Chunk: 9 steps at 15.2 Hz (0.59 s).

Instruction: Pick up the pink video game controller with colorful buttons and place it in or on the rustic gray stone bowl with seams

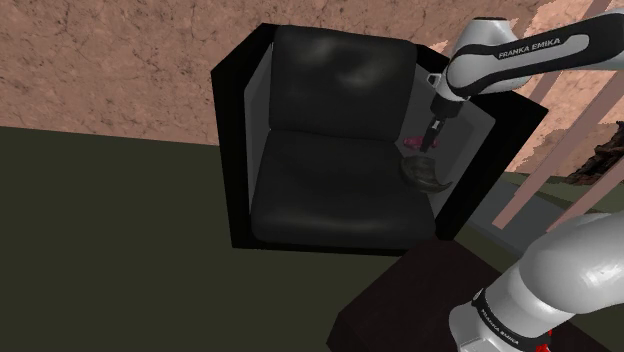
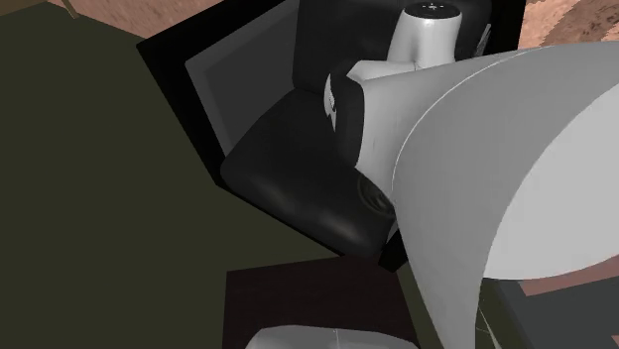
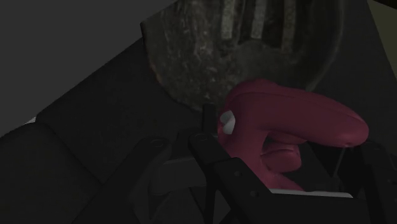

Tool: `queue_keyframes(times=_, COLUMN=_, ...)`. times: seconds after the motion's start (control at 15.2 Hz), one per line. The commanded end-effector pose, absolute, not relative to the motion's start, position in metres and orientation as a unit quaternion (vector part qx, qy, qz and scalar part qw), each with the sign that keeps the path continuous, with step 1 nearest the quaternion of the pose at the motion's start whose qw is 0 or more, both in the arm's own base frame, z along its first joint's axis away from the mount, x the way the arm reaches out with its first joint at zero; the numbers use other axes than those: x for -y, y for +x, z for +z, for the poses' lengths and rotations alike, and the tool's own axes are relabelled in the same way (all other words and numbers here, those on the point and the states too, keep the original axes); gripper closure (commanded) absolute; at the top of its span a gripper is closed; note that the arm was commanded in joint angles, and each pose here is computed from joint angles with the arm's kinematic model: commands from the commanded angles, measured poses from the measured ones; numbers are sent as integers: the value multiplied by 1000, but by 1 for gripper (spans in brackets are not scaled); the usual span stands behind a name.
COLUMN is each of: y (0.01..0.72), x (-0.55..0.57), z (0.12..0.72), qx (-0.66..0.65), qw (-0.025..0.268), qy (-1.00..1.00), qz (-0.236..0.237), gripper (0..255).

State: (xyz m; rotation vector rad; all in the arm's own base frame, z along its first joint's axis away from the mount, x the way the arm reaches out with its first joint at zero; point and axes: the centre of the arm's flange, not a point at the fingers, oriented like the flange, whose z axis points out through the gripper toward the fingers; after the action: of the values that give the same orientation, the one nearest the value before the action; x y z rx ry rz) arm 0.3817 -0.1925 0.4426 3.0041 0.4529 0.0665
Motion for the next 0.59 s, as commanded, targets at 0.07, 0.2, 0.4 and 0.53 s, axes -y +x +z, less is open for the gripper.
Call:
queue_keyframes(times=0.07, y=354, x=221, z=441, qx=-150, qw=51, qy=987, qz=22, gripper=255)
queue_keyframes(times=0.2, y=341, x=234, z=436, qx=-150, qw=51, qy=987, qz=22, gripper=255)
queue_keyframes(times=0.4, y=341, x=234, z=420, qx=-150, qw=51, qy=987, qz=22, gripper=255)
queue_keyframes(times=0.53, y=341, x=234, z=410, qx=-150, qw=51, qy=987, qz=22, gripper=255)
